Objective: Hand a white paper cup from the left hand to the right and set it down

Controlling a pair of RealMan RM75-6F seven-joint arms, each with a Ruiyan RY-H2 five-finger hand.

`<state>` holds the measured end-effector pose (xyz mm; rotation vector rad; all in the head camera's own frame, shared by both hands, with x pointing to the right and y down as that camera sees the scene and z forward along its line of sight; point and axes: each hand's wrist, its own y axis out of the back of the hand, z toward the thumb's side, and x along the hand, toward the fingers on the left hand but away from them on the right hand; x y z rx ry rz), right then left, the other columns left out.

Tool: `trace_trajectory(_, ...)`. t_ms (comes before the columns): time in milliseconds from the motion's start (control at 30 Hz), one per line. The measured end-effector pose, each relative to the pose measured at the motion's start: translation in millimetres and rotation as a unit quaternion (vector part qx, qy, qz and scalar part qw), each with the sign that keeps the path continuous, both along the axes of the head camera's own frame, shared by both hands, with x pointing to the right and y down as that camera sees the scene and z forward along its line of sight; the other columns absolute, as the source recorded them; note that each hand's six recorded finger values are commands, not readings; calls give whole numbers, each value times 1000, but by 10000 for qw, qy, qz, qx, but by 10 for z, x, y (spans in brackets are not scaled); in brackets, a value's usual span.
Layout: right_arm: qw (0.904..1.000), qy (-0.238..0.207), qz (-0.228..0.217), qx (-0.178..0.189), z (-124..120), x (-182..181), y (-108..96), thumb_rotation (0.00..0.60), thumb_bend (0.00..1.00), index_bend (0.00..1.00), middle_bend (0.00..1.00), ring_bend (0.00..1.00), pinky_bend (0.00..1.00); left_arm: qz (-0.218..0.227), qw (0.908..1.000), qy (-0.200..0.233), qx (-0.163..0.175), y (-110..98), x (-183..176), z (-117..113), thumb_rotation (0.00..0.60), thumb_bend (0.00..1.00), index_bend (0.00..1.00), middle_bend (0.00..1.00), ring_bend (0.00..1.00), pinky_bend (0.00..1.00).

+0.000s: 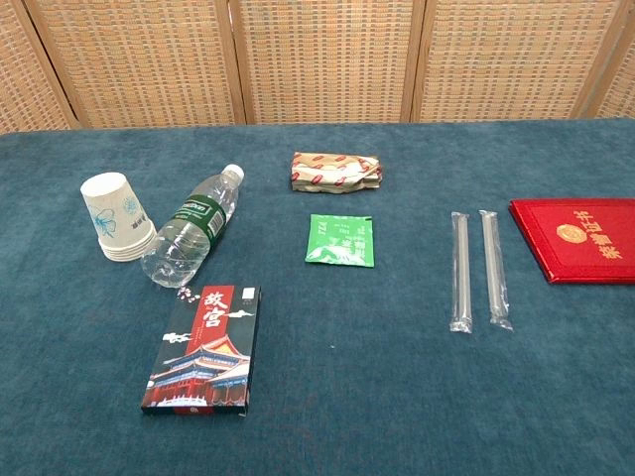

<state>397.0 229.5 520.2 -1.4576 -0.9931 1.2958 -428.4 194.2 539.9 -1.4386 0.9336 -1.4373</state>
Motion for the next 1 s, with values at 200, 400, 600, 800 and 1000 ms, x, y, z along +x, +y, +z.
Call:
trace_trajectory(200,10000,1,12,-1,3,8,-3,600,0,0,0,0,0,-7,10000,-17,-50,-4,-4,29,600,203,0,0,0,0)
trace_trajectory(400,10000,-28,12,27,-6,5,-33,600,0,0,0,0,0,124,9999,-22,-115,-119,23,114,600,203,0,0,0,3)
trace_trajectory(600,10000,-5,29,-26,26,10,-53,600,0,0,0,0,0,648,9975,-14,-290,-562,194,372,600,203,0,0,0,82)
trace_trajectory(800,9999,69,89,-110,91,31,-91,600,0,0,0,0,0,1263,9881,-281,-835,-949,398,807,600,204,0,0,33,167)
trace_trajectory(1000,9993,156,186,-267,200,79,-128,600,0,0,0,0,0,1565,9798,-311,-1207,-1220,593,1293,600,203,5,74,198,305)
